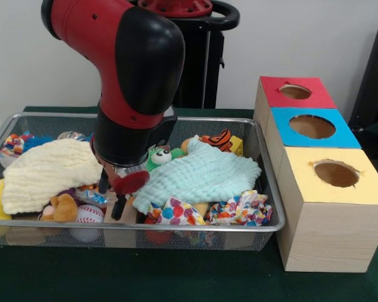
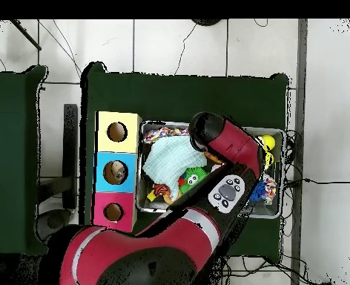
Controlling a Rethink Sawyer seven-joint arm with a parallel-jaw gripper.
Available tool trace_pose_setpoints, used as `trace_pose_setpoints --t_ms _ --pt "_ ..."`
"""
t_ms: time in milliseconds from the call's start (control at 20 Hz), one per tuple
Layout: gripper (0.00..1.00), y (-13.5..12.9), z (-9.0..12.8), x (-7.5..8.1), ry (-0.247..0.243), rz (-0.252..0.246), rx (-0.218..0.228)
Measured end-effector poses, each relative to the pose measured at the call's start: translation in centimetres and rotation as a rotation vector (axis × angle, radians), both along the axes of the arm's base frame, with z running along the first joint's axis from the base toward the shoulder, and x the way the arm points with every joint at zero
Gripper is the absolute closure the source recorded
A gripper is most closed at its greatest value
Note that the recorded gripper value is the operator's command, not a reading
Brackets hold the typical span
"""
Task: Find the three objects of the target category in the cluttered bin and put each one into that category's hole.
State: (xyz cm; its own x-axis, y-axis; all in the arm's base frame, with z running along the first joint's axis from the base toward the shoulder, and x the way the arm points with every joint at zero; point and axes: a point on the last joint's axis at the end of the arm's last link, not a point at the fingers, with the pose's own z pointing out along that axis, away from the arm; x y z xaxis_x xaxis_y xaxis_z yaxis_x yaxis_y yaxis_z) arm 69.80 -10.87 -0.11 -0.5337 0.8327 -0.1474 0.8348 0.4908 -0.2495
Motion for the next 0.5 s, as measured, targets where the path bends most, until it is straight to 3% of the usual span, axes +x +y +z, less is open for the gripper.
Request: trace_pose_setpoints --t_ms 500 --pt "0.00 -0.57 -0.88 0.67 0.008 0.015 -0.030"
